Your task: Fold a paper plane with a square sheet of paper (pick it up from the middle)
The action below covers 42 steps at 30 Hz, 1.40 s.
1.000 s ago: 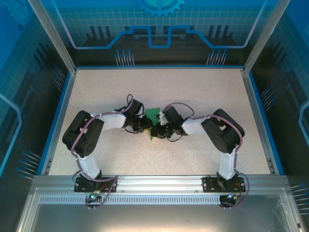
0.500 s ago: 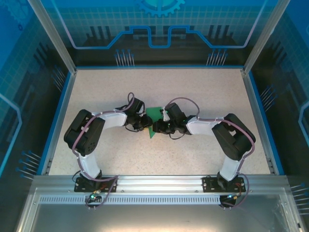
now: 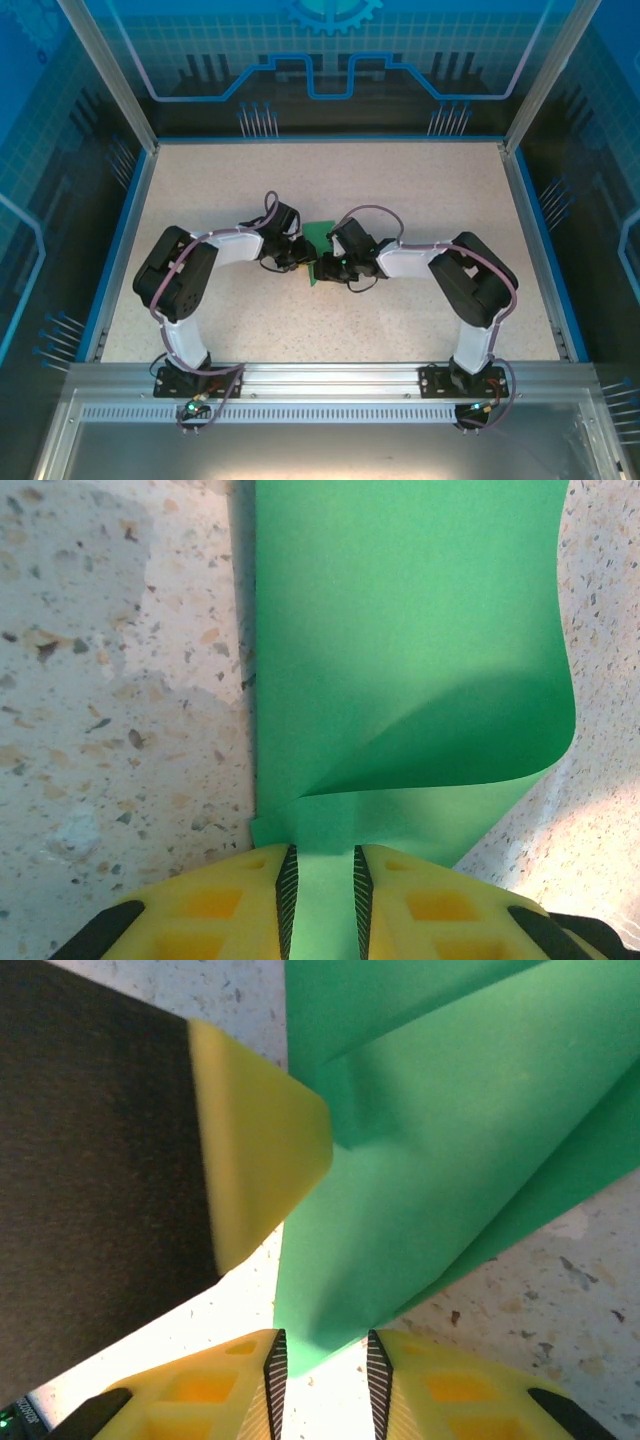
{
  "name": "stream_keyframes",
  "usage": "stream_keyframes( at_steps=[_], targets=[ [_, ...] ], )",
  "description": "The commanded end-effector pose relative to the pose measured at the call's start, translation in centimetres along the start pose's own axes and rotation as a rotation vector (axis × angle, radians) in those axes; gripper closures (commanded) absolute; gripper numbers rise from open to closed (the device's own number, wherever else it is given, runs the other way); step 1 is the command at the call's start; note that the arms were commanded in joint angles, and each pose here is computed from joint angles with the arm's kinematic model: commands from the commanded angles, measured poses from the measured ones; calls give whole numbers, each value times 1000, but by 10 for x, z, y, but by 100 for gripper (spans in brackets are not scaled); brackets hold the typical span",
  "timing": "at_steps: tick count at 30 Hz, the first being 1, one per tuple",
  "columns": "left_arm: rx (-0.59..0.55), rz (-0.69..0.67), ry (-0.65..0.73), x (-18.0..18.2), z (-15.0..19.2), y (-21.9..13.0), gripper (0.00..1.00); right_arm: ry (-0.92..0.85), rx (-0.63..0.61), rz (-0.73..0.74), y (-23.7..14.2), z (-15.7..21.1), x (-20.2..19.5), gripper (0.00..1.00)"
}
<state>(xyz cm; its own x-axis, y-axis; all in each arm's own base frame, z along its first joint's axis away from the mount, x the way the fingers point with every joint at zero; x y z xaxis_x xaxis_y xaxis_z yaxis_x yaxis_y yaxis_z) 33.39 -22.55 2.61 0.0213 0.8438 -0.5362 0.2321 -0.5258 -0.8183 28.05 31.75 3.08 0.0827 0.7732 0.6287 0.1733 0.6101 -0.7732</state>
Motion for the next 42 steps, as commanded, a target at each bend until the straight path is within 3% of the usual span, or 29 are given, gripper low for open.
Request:
stream_keyframes(
  at_steps=[1, 12, 24, 32, 42],
  targets=[
    [10, -35, 7, 7, 1, 4, 73, -5, 14, 32, 6, 3, 0, 68],
    [-28, 40, 23, -17, -10, -13, 73, 43, 20, 164, 13, 4, -23, 67],
    [-75, 93, 64, -36, -26, -26, 73, 139, 27, 353, 17, 9, -61, 74],
    [-84, 47, 93, -25, -32, -18, 79, 228, 39, 388, 22, 16, -77, 78],
    [-120, 69, 158, -26, -29, -28, 77, 325, 47, 398, 27, 20, -90, 79]
  ],
)
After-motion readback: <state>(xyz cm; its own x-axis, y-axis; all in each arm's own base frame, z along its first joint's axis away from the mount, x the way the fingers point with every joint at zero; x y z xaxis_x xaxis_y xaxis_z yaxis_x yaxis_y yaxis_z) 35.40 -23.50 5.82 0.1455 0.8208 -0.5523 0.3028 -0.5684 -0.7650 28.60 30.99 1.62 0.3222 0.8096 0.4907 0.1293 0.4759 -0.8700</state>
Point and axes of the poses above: each hand's point on the last joint's axis, 136 mm out from that joint toward the fingers, its own y axis out along the fingers, its own x axis along the line the jaws close on, z = x × y, the point moved 1 cm from there along -y, back along the fingers, and after that the axes turned 13 degrees about y, right-handed, at the moved point
